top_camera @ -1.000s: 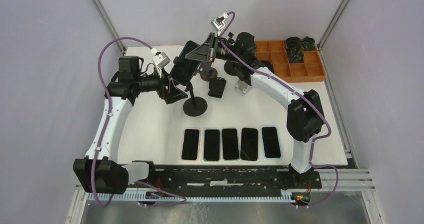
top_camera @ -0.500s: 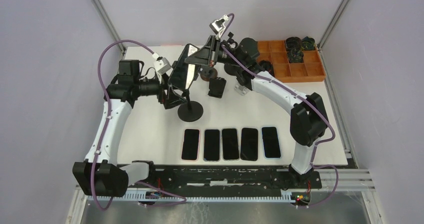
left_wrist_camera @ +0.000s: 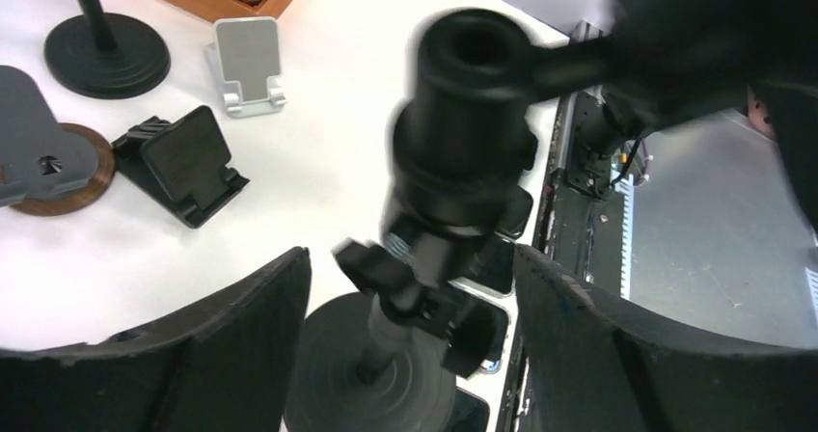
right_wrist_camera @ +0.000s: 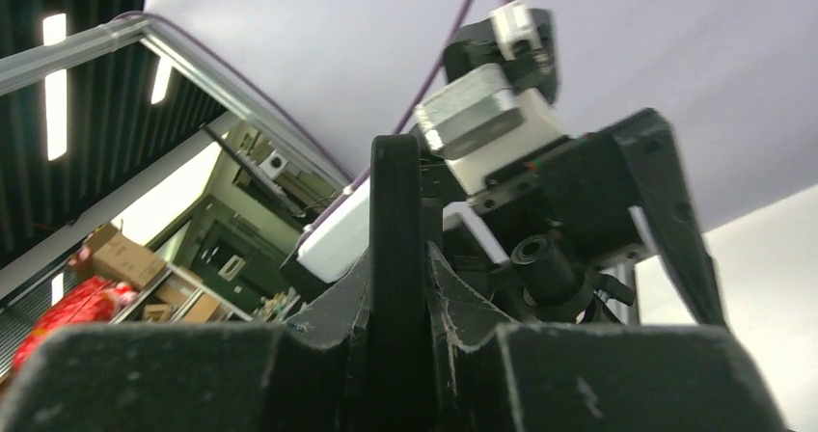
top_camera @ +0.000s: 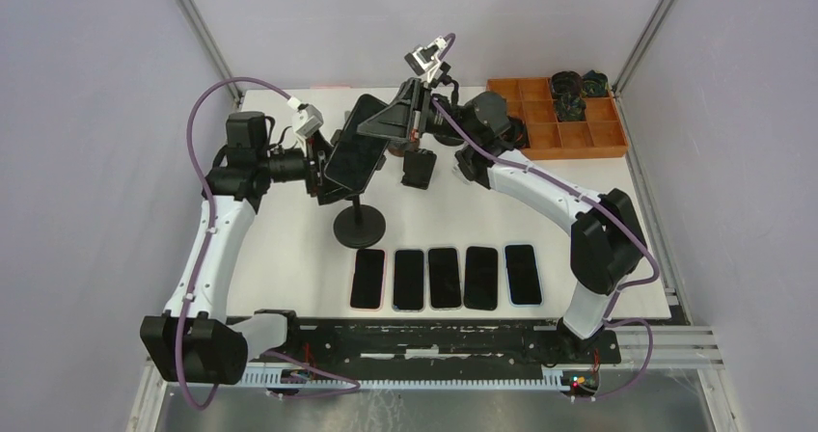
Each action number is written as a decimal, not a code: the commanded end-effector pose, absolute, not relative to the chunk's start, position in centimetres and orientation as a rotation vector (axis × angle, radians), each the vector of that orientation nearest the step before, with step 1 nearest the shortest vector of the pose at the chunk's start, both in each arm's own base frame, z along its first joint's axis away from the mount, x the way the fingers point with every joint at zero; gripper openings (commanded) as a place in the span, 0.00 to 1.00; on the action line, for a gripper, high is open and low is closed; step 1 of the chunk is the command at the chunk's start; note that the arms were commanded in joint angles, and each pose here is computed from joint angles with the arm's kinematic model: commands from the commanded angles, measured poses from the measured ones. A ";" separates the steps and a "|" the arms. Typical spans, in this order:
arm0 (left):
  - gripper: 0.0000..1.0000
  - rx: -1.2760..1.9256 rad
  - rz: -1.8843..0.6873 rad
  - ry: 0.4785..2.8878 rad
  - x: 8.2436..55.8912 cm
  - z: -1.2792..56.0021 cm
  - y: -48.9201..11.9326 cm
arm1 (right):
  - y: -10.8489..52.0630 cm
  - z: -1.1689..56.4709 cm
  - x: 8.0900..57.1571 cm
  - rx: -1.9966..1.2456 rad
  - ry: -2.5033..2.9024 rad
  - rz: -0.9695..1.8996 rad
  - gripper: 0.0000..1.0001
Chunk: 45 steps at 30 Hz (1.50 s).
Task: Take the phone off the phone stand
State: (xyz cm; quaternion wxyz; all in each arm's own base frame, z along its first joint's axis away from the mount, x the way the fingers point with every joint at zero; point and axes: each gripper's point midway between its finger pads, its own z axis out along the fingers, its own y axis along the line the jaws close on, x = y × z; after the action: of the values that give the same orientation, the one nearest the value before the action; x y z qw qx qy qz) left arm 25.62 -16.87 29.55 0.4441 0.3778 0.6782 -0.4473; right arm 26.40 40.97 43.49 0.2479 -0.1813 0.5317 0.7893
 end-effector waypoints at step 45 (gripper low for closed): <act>0.02 0.891 -0.719 1.932 30.8 16.7 -12.1 | 29.1 58.2 22.2 -0.600 0.960 1.923 0.00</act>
State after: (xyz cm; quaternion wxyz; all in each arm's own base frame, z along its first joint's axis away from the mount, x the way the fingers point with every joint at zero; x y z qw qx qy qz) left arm 30.13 -16.41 23.36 0.4944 0.4147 0.6764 -0.3551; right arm 30.92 39.23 39.32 0.2672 -0.1441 0.6073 0.7342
